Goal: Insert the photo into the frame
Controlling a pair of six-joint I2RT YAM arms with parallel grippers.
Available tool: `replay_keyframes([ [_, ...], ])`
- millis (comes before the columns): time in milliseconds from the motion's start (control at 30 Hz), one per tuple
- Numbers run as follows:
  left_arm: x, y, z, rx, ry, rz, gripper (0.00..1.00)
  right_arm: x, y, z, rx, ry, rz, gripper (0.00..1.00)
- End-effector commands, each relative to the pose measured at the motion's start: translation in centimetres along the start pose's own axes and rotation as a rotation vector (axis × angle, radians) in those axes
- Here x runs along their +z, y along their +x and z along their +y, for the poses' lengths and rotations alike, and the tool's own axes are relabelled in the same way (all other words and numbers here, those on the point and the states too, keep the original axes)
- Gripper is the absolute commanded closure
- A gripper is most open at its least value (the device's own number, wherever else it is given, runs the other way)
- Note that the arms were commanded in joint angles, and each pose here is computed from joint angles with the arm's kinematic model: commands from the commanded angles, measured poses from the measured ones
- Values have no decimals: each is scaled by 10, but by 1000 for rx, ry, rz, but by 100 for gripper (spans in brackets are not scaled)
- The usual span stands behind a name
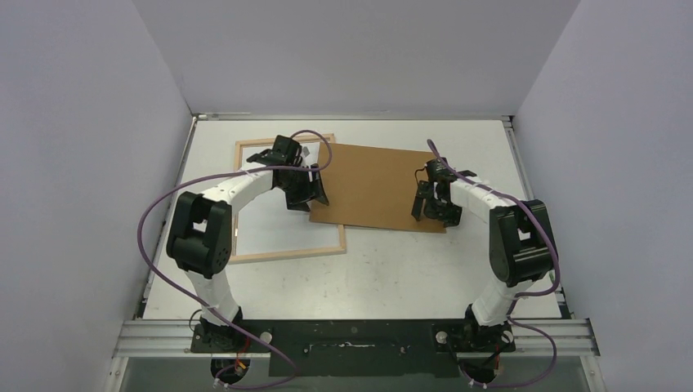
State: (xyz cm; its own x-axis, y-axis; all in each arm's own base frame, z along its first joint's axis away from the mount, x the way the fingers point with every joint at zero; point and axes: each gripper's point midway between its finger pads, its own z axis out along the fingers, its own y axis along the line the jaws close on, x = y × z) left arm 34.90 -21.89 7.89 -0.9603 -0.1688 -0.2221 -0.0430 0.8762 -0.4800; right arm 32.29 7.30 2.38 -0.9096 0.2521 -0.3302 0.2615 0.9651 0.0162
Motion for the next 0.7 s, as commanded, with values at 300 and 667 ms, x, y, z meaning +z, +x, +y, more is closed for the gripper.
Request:
replay_keyframes([
  [300, -8, -6, 5, -17, 94, -31, 33, -15, -16, -7, -35, 52, -52, 21],
  [667, 7, -3, -9, -99, 184, 21, 39, -12, -11, -3, -30, 21, -48, 21],
])
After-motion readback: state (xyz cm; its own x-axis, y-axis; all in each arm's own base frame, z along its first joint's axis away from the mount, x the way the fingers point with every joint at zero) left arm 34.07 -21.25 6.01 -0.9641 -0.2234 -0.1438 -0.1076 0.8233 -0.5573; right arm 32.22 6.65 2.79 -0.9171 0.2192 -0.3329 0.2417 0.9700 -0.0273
